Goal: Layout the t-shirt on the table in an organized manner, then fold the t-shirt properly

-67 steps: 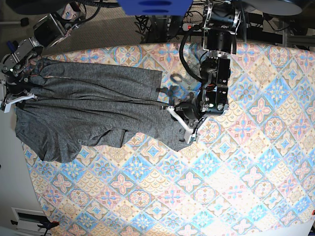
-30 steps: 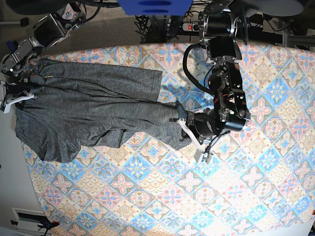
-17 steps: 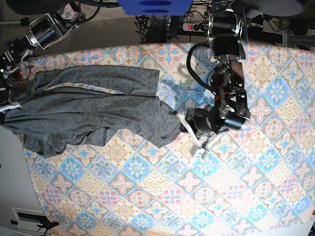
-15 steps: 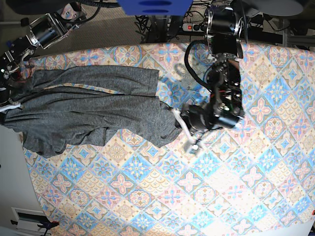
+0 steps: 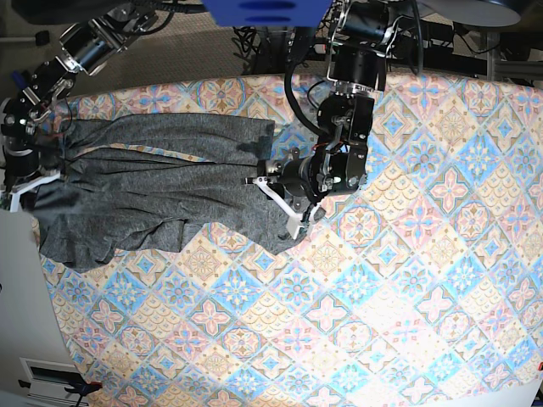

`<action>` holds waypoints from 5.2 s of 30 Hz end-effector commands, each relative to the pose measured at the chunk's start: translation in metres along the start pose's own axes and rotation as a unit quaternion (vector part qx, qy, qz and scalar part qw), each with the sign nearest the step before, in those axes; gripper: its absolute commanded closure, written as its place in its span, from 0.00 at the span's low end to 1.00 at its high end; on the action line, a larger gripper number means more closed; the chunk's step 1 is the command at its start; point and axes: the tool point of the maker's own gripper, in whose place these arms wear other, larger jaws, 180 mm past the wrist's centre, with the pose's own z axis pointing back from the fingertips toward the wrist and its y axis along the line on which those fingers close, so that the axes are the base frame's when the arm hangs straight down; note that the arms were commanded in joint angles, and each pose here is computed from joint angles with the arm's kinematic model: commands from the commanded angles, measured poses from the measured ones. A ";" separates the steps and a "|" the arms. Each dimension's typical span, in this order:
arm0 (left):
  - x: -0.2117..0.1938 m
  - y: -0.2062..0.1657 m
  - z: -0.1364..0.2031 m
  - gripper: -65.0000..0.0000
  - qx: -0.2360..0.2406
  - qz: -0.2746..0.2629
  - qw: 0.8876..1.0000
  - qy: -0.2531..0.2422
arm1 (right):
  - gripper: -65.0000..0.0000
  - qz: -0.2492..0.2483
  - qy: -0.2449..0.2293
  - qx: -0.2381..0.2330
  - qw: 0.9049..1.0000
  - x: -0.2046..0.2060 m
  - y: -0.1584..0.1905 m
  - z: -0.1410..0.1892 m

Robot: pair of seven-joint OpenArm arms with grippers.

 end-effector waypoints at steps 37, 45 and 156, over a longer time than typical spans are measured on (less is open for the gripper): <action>0.015 -0.057 -0.010 1.00 -0.114 -0.079 0.990 0.037 | 1.00 0.004 -0.035 -0.006 0.999 0.019 -0.008 0.003; 0.053 -0.073 0.036 1.00 -0.183 -0.095 0.978 -0.017 | 1.00 0.005 -0.035 -0.007 0.999 0.020 -0.008 0.003; 0.034 -0.038 -0.016 0.70 0.094 -0.178 0.978 -0.051 | 1.00 0.026 -0.003 0.000 1.000 -0.013 0.006 0.028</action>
